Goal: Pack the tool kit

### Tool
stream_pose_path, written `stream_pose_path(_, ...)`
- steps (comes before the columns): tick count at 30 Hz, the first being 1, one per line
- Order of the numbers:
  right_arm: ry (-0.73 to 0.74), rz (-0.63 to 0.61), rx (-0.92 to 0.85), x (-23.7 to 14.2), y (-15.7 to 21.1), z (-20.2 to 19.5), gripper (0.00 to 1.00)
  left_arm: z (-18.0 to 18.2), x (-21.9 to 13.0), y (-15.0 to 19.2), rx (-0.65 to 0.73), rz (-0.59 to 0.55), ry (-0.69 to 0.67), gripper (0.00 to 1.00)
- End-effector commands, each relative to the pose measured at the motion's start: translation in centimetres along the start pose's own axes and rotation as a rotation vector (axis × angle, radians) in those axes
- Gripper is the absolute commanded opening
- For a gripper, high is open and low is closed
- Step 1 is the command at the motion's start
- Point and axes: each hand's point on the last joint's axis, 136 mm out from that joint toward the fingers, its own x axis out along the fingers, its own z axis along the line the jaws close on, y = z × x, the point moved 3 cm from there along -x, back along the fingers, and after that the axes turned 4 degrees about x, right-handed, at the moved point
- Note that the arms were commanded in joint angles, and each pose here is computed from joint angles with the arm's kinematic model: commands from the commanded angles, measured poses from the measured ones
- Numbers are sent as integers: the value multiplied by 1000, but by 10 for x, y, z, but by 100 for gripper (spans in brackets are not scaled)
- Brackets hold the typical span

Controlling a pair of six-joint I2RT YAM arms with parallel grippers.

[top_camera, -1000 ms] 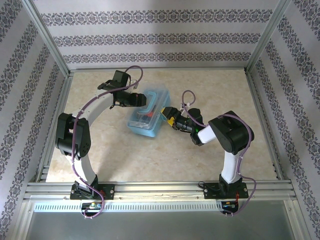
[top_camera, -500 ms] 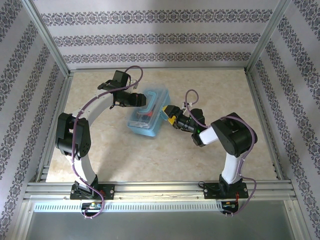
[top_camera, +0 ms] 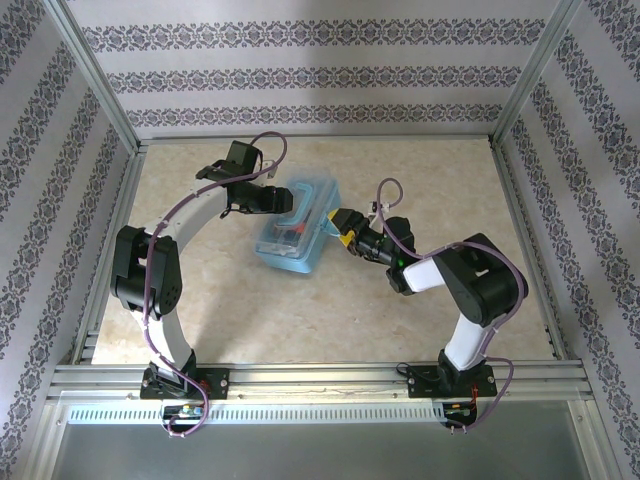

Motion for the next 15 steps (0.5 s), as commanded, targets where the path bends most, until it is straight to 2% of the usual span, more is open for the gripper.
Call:
stream_pose_path(1, -29, -1, -56, 3, 1, 16, 77, 28, 36, 62, -86, 247, -109, 41)
stream_pose_path(15, 28, -11, -110, 2, 3, 14, 73, 25, 46, 69, -81, 275, -108, 41)
